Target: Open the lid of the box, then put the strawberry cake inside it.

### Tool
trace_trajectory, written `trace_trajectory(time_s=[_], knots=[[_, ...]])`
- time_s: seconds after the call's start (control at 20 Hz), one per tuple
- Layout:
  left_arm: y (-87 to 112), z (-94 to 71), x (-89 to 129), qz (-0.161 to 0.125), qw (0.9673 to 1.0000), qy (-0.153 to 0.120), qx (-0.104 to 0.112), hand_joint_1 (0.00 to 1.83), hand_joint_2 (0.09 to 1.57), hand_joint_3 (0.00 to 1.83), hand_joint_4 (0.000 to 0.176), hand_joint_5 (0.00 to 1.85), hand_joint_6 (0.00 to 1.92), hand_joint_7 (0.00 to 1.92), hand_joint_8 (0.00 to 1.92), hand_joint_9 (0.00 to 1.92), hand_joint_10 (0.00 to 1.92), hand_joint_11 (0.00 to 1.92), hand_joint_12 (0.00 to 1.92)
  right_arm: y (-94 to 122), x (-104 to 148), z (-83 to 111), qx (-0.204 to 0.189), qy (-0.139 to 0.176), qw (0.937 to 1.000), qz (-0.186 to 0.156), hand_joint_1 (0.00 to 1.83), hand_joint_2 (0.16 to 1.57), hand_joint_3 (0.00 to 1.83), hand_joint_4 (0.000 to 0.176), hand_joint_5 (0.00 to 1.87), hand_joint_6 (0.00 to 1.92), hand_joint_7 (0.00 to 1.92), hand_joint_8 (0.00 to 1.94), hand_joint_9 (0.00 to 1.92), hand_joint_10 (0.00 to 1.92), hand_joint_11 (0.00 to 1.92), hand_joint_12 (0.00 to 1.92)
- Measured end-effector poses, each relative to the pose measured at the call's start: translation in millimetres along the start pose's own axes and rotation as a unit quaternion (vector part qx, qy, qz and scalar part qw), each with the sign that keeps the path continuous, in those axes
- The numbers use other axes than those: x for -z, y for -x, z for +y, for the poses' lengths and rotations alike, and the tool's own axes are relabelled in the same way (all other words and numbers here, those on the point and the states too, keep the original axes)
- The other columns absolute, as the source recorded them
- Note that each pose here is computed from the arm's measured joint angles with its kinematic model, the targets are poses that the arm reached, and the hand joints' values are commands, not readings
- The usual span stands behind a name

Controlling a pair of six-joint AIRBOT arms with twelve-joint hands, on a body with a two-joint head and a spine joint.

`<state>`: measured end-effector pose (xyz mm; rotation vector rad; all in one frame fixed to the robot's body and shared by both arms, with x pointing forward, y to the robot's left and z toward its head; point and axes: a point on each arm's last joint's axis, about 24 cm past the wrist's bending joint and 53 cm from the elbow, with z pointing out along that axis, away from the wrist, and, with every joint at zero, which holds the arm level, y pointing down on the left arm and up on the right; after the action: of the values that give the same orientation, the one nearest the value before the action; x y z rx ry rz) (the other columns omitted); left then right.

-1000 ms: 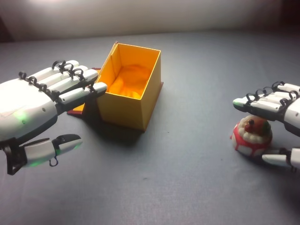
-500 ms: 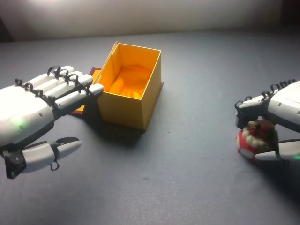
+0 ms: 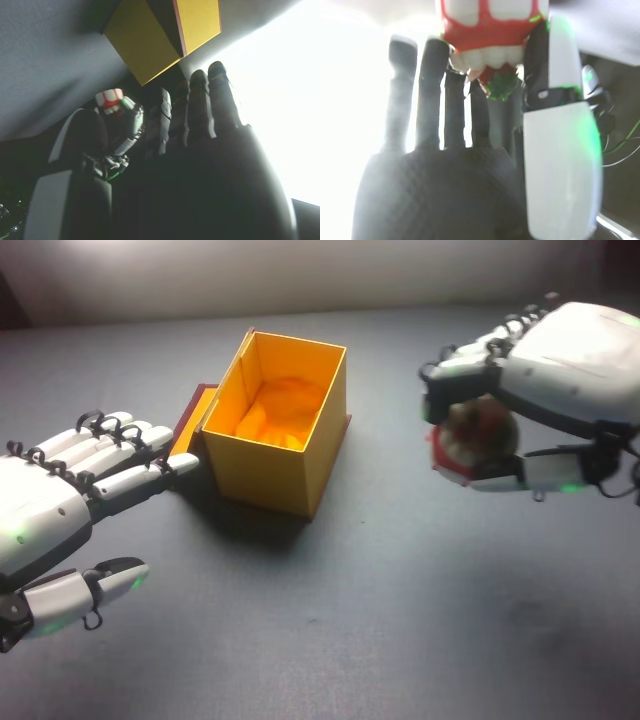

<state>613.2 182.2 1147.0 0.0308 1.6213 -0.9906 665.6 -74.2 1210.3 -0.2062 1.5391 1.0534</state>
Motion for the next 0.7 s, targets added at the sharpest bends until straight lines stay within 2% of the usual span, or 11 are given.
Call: trace_trajectory(time_s=[0.1,0.15,0.2,0.25,0.3,0.35,0.4,0.45,0.5,0.6,0.7], knots=[[-1.3,1.5,0.2,-0.002,1.0000,0.003,0.006,0.49,1.41,0.00,0.036,0.13,0.01,0.00,0.00,0.00,0.00,0.00,0.00,-1.3,-15.9,6.7,0.008,0.008,0.9999,0.005,1.12,1.28,0.00,0.000,0.68,1.38,0.90,1.84,1.10,1.91,1.19,1.92],[-3.3,0.9,-0.1,0.000,1.0000,0.002,0.008,0.46,1.41,0.00,0.031,0.13,0.01,0.00,0.00,0.00,0.00,0.00,0.00,-0.6,-23.8,10.4,0.013,0.011,0.9998,0.007,1.18,1.28,0.00,0.000,0.65,1.24,0.77,1.71,0.94,1.77,0.95,1.90],[-4.6,0.9,0.3,0.001,1.0000,0.001,0.009,0.43,1.41,0.00,0.034,0.14,0.01,0.00,0.00,0.00,0.00,0.01,0.01,2.5,-28.9,13.3,0.017,0.014,0.9997,0.006,1.31,1.25,0.00,0.000,0.64,1.24,0.73,1.46,0.81,1.64,0.76,1.78],[-5.0,1.8,0.9,0.002,1.0000,0.002,0.009,0.42,1.41,0.00,0.037,0.14,0.01,0.00,0.00,0.00,0.00,0.01,0.01,11.3,-35.4,17.7,0.023,0.019,0.9996,-0.001,1.33,1.25,0.00,0.000,0.65,1.26,0.71,1.41,0.76,1.62,0.66,1.75],[-5.2,2.9,0.9,0.001,0.9999,0.002,0.010,0.36,1.42,0.00,0.039,0.14,0.00,0.00,0.00,0.00,0.00,0.01,0.02,21.7,-41.8,23.1,0.031,0.027,0.9991,-0.012,1.20,1.23,0.00,0.000,0.71,1.35,0.81,1.29,0.66,1.18,0.08,1.76],[-6.1,4.7,0.4,-0.001,0.9998,0.006,0.016,0.39,1.42,0.00,0.045,0.14,0.00,0.00,0.00,0.00,0.00,0.00,0.00,26.5,-45.8,25.8,0.033,0.030,0.9988,-0.017,1.20,1.22,0.00,0.000,0.70,1.31,0.89,1.25,0.84,1.03,0.42,1.72],[-7.7,5.3,-0.1,-0.001,0.9998,0.007,0.021,0.39,1.42,0.00,0.045,0.14,0.00,0.00,0.00,0.00,0.00,0.00,0.00,29.8,-50.0,29.7,0.037,0.035,0.9985,-0.021,1.20,1.22,0.00,0.000,0.70,1.31,0.89,1.25,0.84,1.03,0.42,1.72],[-10.2,5.3,0.1,0.002,0.9997,0.007,0.022,0.49,1.41,0.00,0.029,0.14,0.00,0.00,0.00,0.00,0.00,0.00,0.00,30.5,-55.6,36.2,0.040,0.042,0.9981,-0.021,1.35,1.20,0.00,0.000,0.73,1.09,0.78,1.32,0.87,1.51,0.81,1.72],[-12.1,4.6,-0.2,0.004,0.9997,0.005,0.024,0.52,1.40,0.00,0.034,0.14,0.00,0.00,0.00,0.00,0.00,0.00,0.00,30.0,-59.7,41.4,0.042,0.048,0.9978,-0.021,1.24,1.24,0.01,0.000,0.74,1.10,0.75,1.58,0.83,1.67,0.87,1.87],[-13.0,5.8,-0.5,0.004,0.9997,0.006,0.025,0.54,1.39,0.00,0.040,0.15,0.01,0.00,0.00,0.00,0.00,0.00,0.00,30.4,-68.5,49.6,0.046,0.056,0.9972,-0.021,1.21,1.25,0.00,0.000,0.75,1.13,0.73,1.63,0.77,1.63,0.81,1.85],[-12.2,9.2,0.6,0.004,0.9997,0.010,0.024,0.55,1.39,0.00,0.035,0.15,0.00,0.00,0.00,0.00,0.00,0.00,0.00,36.9,-76.9,55.4,0.050,0.061,0.9965,-0.028,1.31,1.28,0.00,0.000,0.70,1.24,0.53,1.60,0.70,1.68,0.68,1.78]])
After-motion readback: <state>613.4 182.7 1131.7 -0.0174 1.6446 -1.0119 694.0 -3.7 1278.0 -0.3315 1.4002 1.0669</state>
